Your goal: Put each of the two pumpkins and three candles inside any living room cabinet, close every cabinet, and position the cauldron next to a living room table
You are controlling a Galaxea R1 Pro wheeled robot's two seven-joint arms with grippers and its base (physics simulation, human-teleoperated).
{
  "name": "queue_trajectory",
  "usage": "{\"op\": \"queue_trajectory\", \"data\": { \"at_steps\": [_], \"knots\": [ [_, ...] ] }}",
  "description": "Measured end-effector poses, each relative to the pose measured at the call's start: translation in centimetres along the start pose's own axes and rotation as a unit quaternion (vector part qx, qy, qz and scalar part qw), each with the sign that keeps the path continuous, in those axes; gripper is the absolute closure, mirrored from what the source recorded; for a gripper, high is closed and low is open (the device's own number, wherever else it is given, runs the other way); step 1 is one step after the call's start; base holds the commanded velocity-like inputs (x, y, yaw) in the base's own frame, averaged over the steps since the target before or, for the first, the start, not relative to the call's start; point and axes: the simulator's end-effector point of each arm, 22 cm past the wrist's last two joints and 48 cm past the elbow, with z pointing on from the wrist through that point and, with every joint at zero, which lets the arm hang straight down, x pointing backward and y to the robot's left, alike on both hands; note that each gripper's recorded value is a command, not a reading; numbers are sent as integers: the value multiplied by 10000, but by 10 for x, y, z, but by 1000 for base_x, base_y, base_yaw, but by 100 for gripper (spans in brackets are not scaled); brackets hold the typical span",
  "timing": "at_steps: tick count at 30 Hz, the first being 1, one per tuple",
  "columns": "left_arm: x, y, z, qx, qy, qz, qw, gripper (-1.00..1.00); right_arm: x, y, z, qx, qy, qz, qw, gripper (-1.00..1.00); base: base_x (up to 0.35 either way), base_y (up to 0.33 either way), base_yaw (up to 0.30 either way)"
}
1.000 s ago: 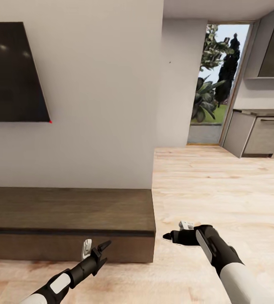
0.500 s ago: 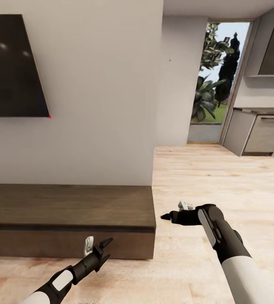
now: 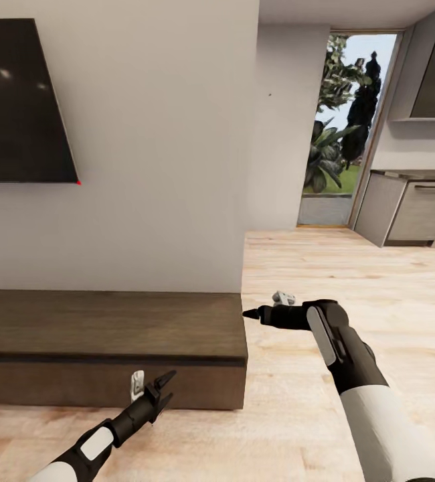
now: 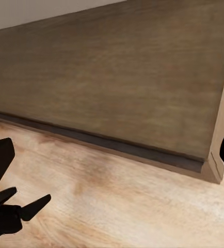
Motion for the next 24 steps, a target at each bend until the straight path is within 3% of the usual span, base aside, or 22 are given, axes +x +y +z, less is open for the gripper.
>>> {"op": "queue_trajectory", "data": {
  "at_steps": [4, 10, 18, 22, 24],
  "knots": [
    [-6, -4, -1, 93, -91, 146, 9998, -100, -1, 4, 1, -22, 0, -25, 10000, -100, 0, 0, 0],
    [-11, -5, -4, 134, -144, 223, 9996, -100, 15, 26, 15, -69, 285, -440, 9986, -100, 0, 0, 0],
    [-8, -4, -4, 340, -133, 227, 9991, -100, 30, 25, 22, -81, 350, -491, 9981, -100, 0, 0, 0],
    [-10, -12, -11, 755, -148, 253, 9967, -100, 38, 21, 26, -82, 352, -484, 9982, -100, 0, 0, 0],
    [-11, -9, -13, 805, -153, 266, 9963, -100, 42, 19, 28, -85, 359, -489, 9981, -100, 0, 0, 0]
  ]
}}
